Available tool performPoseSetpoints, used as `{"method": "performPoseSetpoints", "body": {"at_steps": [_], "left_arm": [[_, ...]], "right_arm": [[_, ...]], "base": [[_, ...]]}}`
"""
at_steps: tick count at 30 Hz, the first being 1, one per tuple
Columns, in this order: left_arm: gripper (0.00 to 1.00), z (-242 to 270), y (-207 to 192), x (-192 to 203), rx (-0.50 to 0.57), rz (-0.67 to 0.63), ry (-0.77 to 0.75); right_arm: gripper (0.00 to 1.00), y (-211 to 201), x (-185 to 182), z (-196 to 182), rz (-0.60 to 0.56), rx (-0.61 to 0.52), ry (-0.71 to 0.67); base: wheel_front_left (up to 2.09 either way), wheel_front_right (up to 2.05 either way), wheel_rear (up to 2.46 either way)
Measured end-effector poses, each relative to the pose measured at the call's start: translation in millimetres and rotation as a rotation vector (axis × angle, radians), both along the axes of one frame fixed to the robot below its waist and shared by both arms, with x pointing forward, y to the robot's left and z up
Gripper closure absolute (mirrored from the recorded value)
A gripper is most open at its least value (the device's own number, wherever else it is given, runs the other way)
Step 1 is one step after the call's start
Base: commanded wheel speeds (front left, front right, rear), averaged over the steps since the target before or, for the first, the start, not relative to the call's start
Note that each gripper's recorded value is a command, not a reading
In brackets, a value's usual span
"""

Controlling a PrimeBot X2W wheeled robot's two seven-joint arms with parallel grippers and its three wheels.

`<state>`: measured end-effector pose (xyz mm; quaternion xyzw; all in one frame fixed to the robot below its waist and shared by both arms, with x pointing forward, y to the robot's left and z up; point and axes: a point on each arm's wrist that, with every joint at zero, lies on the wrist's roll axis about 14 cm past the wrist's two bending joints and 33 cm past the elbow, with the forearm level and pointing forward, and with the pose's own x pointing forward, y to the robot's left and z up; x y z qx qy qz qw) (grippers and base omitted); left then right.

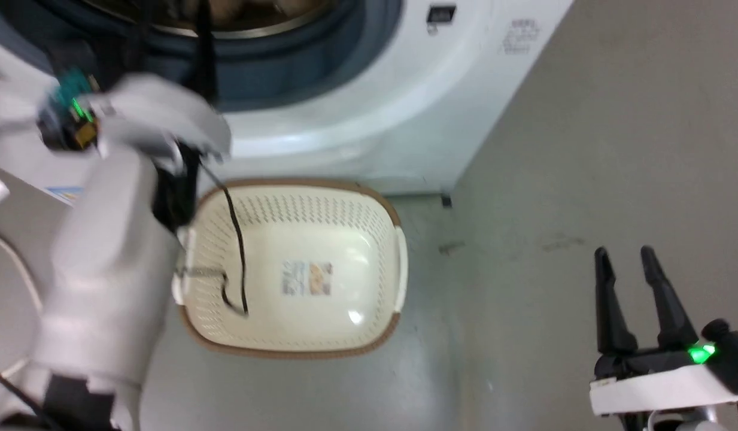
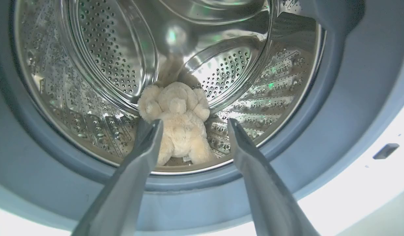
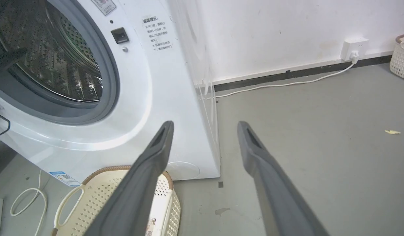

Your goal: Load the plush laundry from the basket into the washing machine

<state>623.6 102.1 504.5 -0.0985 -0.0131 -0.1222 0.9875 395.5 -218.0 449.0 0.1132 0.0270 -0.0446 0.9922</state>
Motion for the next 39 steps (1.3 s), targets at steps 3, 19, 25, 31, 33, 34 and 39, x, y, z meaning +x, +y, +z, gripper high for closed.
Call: {"method": "performPoseSetpoints", "body": {"at_steps": [3, 19, 25, 31, 33, 34, 39], "left_arm": [[0.00, 7, 8, -25, -0.005, 0.021, -0.001], [0.00, 38, 38, -154, -0.015, 0.106, -0.047], [0.00, 30, 45, -201, -0.031, 0.141, -0.036], [0.00, 10, 55, -235, -0.035, 0.173, 0.009], [0.00, 7, 60, -242, -0.039, 0.190, 0.018], [0.00, 6, 62, -246, -0.042, 0.200, 0.022], [0.00, -1, 68, -260, -0.018, 0.218, 0.037]], "right_arm": [[0.00, 10, -4, 9, 0.032, -0.011, -0.021], [0.00, 42, -46, 56, 0.129, -0.020, -0.151], [0.00, 46, -62, 66, 0.141, -0.024, -0.184], [0.00, 45, -68, 71, 0.139, -0.029, -0.202], [0.00, 45, -69, 72, 0.138, -0.033, -0.205], [0.00, 44, -69, 72, 0.136, -0.034, -0.206], [0.00, 43, -70, 73, 0.131, -0.036, -0.209]], "base": [[0.00, 0.00, 0.00], [0.00, 0.00, 0.00], [0.00, 0.00, 0.00], [0.00, 0.00, 0.00], [0.00, 0.00, 0.00], [0.00, 0.00, 0.00], [0.00, 0.00, 0.00]]}}
